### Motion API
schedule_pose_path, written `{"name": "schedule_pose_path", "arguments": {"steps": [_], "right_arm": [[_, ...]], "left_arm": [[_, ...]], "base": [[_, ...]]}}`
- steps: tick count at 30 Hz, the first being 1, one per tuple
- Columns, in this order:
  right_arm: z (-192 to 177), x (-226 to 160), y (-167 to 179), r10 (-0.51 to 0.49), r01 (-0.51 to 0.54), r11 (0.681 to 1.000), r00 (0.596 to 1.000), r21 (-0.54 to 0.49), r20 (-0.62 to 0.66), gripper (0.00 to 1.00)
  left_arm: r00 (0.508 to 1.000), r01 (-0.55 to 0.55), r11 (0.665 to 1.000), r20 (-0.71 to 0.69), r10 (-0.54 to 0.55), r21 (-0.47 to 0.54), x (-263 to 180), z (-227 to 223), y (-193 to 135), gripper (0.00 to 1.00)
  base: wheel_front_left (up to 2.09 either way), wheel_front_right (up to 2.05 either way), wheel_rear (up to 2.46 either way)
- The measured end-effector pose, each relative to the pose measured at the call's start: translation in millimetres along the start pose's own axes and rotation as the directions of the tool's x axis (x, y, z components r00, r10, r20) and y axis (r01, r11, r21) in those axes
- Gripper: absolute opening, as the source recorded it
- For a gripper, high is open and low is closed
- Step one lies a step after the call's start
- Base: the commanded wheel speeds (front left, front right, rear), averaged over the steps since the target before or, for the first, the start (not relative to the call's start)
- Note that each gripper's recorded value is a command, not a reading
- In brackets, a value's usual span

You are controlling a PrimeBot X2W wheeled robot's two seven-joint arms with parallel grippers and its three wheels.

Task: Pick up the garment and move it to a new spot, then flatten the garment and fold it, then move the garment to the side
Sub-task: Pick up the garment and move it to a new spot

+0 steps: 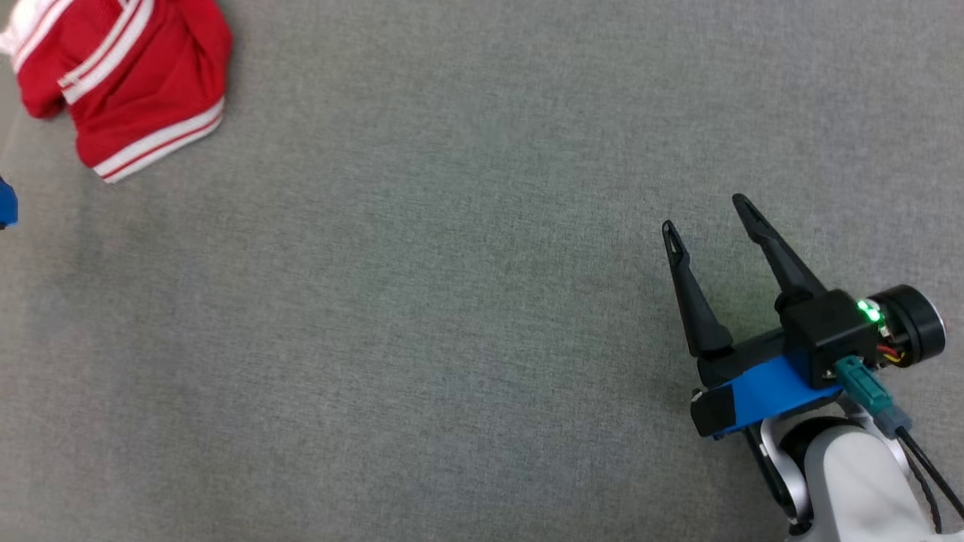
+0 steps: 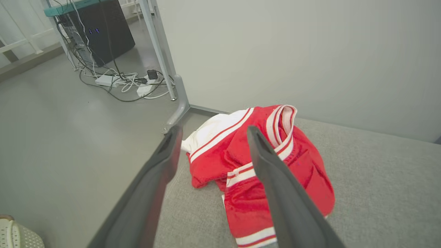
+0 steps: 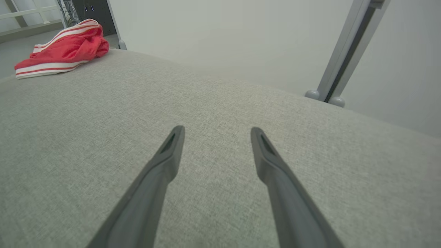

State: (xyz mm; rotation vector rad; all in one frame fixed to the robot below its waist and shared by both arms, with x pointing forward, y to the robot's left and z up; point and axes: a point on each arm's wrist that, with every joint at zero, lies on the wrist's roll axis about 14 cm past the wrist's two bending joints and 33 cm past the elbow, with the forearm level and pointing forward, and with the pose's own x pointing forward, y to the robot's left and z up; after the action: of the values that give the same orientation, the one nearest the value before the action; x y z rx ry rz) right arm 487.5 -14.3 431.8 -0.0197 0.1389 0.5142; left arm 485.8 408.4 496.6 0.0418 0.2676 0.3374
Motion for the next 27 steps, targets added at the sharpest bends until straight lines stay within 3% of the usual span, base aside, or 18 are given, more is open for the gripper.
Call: {"name": "schedule_pose_path", "arguments": {"steps": [9, 18, 19, 20, 21, 22, 27], "right_arm": [[-26, 4, -18, -0.040, 0.039, 0.999, 0.997, -0.025, -0.061, 1.00], [-38, 6, -20, -0.040, 0.040, 0.999, 0.996, -0.004, -0.079, 1.00], [-39, 6, -20, -0.040, 0.040, 0.999, 0.996, -0.004, -0.080, 1.00], [-39, 6, -20, -0.041, 0.040, 0.999, 0.996, -0.003, -0.079, 1.00], [-38, 6, -20, -0.041, 0.041, 0.999, 0.996, -0.003, -0.078, 1.00], [-37, 6, -20, -0.042, 0.042, 0.999, 0.996, -0.002, -0.074, 1.00], [-28, 7, -22, -0.047, 0.047, 0.999, 0.998, -0.002, -0.044, 1.00]], "left_arm": [[0.948, 0.010, 0.998, -0.317, -0.029, -0.062, 28, -116, -19, 1.00], [0.868, 0.016, 0.994, -0.492, -0.066, -0.105, 30, -161, -37, 1.00], [0.862, 0.018, 0.992, -0.501, -0.078, -0.123, 31, -161, -41, 0.96], [0.855, 0.030, 0.991, -0.510, -0.094, -0.133, 31, -162, -46, 0.47], [0.853, 0.039, 0.990, -0.512, -0.104, -0.135, 31, -161, -48, 0.05], [0.854, 0.047, 0.990, -0.508, -0.110, -0.136, 31, -159, -48, 0.00], [0.875, 0.093, 0.988, -0.463, -0.140, -0.123, 33, -144, -53, 0.00]], "base": [[0.00, 0.00, 0.00], [0.00, 0.00, 0.00], [0.00, 0.00, 0.00], [0.00, 0.00, 0.00], [0.00, 0.00, 0.00], [0.00, 0.00, 0.00], [0.00, 0.00, 0.00]]}}
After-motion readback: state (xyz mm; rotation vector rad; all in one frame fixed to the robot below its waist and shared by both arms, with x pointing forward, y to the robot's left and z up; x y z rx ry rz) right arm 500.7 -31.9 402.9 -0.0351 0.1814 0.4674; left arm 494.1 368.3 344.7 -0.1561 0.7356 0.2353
